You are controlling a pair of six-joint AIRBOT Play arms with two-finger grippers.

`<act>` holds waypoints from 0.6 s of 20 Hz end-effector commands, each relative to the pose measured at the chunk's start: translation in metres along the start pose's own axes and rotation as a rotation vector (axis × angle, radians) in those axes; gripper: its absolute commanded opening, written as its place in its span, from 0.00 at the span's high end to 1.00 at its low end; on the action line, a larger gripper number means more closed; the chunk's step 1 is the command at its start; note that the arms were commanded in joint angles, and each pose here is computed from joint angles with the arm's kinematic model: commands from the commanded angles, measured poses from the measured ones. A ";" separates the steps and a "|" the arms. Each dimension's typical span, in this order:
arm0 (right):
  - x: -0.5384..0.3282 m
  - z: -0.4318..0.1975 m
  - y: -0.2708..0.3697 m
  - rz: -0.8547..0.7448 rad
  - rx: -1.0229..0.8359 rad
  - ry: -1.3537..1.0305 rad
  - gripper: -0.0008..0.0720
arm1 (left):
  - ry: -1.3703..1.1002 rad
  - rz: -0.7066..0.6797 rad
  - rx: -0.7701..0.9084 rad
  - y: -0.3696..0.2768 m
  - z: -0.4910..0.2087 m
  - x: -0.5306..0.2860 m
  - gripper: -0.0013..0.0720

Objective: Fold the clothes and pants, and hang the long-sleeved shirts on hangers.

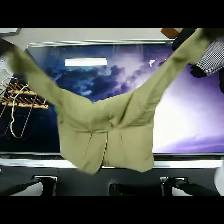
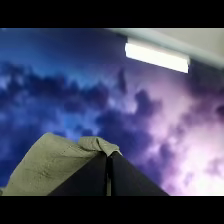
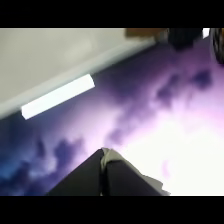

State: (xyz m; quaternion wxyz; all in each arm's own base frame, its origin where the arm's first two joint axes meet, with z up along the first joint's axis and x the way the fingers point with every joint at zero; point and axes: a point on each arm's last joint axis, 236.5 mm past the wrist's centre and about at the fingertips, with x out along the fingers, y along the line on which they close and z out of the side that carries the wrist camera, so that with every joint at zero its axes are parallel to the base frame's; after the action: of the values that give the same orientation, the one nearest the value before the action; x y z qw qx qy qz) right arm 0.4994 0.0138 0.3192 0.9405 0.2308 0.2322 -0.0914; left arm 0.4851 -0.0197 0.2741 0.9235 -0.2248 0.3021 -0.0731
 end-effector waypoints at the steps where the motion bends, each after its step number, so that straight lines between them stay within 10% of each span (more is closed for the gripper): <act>1: 0.137 -0.095 -0.025 -0.112 0.035 0.222 0.95 | 0.250 0.045 -0.098 0.051 -0.083 0.145 0.95; 7: 0.230 -0.223 -0.040 -0.129 0.133 0.500 0.91 | 0.511 0.078 -0.233 0.098 -0.199 0.245 0.95; 8: 0.231 -0.228 -0.038 -0.116 0.119 0.518 0.83 | 0.523 0.076 -0.245 0.100 -0.204 0.247 0.86; 11: 0.214 -0.220 -0.036 -0.062 -0.045 0.549 0.58 | 0.554 0.061 -0.191 0.106 -0.197 0.233 0.12; 12: 0.201 -0.213 -0.039 -0.041 -0.119 0.573 0.54 | 0.579 0.050 -0.164 0.109 -0.192 0.222 0.06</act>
State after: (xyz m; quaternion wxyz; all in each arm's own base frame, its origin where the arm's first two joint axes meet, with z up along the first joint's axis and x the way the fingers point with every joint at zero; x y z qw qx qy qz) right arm 0.5951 0.0654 0.0379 0.8462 0.2449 0.4666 -0.0785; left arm 0.5625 -0.0604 -0.0259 0.7936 -0.2786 0.5370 -0.0649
